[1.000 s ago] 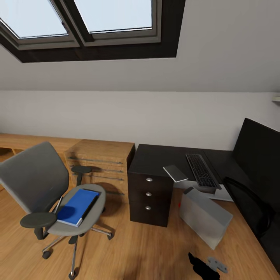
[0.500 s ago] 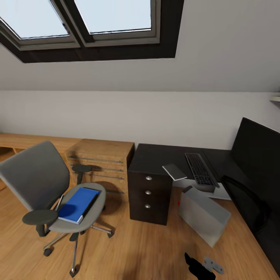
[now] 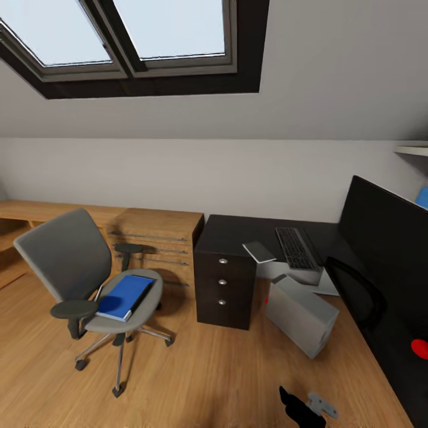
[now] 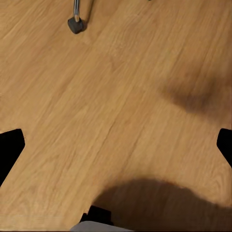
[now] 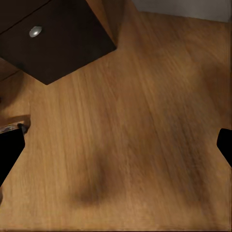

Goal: In the bedroom, organize the workspace by keeping the computer under the desk, ensuring the monitor is on the desk, placing the keyboard on the desk next to the monitor, placing the mouse on the desk next to the keyboard, moving the folder from the swivel chair onto the desk next to the mouse, stacking the notebook on top of the folder with the pen on top of the notebook, and positioning the swivel chair next to the desk.

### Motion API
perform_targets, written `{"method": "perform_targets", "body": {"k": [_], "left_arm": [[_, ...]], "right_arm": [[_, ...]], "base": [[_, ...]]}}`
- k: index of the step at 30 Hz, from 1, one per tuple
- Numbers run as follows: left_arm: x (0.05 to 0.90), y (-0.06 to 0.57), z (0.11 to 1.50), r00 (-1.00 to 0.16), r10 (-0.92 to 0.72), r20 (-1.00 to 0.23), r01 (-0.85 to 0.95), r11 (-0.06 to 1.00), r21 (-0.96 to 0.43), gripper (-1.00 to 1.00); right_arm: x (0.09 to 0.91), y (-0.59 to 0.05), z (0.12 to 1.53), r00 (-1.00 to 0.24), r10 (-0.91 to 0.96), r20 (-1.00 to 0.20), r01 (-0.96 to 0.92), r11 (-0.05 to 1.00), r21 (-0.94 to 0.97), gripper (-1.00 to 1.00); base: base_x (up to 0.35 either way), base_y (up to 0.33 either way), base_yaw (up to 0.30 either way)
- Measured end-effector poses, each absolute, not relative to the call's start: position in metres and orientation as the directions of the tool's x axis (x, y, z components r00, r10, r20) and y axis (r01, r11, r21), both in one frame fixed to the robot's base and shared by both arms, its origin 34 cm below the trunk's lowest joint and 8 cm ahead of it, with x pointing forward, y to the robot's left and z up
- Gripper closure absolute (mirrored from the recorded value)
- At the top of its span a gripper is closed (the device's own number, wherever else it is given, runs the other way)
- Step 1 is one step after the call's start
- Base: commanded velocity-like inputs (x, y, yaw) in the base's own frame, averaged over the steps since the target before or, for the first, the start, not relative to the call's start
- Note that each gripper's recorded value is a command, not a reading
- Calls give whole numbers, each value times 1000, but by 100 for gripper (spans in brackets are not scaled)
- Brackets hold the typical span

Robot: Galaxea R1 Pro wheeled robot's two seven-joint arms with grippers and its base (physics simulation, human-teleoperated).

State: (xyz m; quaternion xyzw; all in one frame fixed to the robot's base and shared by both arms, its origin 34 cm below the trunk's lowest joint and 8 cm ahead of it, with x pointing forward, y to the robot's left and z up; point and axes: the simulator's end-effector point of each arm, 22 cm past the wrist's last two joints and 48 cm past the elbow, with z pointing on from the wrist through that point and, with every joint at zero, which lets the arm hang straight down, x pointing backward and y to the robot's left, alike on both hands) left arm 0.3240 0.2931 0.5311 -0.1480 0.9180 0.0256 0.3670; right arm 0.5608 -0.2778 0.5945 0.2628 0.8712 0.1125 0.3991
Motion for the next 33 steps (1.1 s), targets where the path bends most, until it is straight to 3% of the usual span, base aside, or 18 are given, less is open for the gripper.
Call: {"method": "perform_targets", "body": {"k": [9,15,33], "left_arm": [[324,293,531,-687,-253,-682,-291,955,-62,-100],[324,293,532,-685,-253,-683,-290,955,-62,-100],[324,293,532,-685,-252,-684,-290,955,-62,-100]], "right_arm": [[561,-270,595,-544,550,-634,364,835,413,-100],[561,-266,595,-543,552,-632,362,834,417,-100],[564,-268,598,-532,545,-648,357,838,412,-100]], "base": [[-304,-7,0],[-48,0,-54],[-1,0,-237]]}}
